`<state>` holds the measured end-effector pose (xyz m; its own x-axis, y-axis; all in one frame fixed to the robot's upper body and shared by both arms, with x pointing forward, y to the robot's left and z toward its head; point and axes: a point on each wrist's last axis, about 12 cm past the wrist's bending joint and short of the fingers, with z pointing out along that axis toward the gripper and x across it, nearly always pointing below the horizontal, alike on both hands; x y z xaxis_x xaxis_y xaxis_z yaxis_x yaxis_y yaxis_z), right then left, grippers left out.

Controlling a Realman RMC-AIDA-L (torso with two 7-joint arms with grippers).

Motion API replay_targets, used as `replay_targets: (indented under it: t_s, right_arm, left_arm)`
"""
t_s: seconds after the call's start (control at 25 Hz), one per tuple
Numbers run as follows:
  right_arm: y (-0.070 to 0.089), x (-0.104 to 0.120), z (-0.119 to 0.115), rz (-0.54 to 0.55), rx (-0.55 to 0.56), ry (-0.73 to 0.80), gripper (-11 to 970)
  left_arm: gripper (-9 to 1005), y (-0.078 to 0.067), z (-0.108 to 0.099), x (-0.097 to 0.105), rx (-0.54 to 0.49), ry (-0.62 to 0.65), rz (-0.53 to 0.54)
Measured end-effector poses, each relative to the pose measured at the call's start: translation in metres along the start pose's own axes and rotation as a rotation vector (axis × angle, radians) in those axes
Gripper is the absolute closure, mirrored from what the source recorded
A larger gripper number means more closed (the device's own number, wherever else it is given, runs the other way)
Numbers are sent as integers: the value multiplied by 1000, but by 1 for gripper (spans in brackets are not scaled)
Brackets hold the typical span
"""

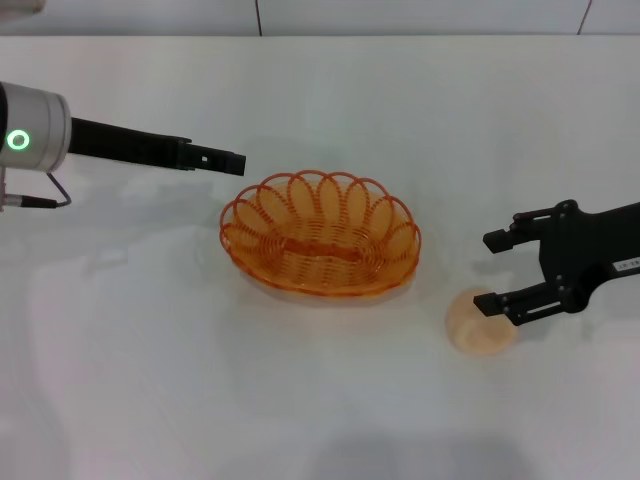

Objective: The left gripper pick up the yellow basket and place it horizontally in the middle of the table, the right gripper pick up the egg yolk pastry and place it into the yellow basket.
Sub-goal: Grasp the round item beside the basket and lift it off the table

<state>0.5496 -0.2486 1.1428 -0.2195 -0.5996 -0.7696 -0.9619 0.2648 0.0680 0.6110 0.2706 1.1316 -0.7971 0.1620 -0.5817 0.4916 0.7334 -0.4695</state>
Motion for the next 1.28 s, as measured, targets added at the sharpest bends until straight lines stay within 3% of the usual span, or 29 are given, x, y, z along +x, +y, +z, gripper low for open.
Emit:
replay_targets:
  t_s: [0.44, 1.0, 1.28]
  right_arm:
    - [-2, -2, 15, 15, -10, 43, 237]
    - [-1, 9, 22, 45, -10, 83, 241]
    - [-2, 11, 22, 48, -4, 94, 308]
  left_arm:
    - [109, 3, -20, -1, 76, -118, 123]
    - [109, 0, -19, 0, 99, -119, 131]
    - [109, -1, -19, 1, 104, -114, 131]
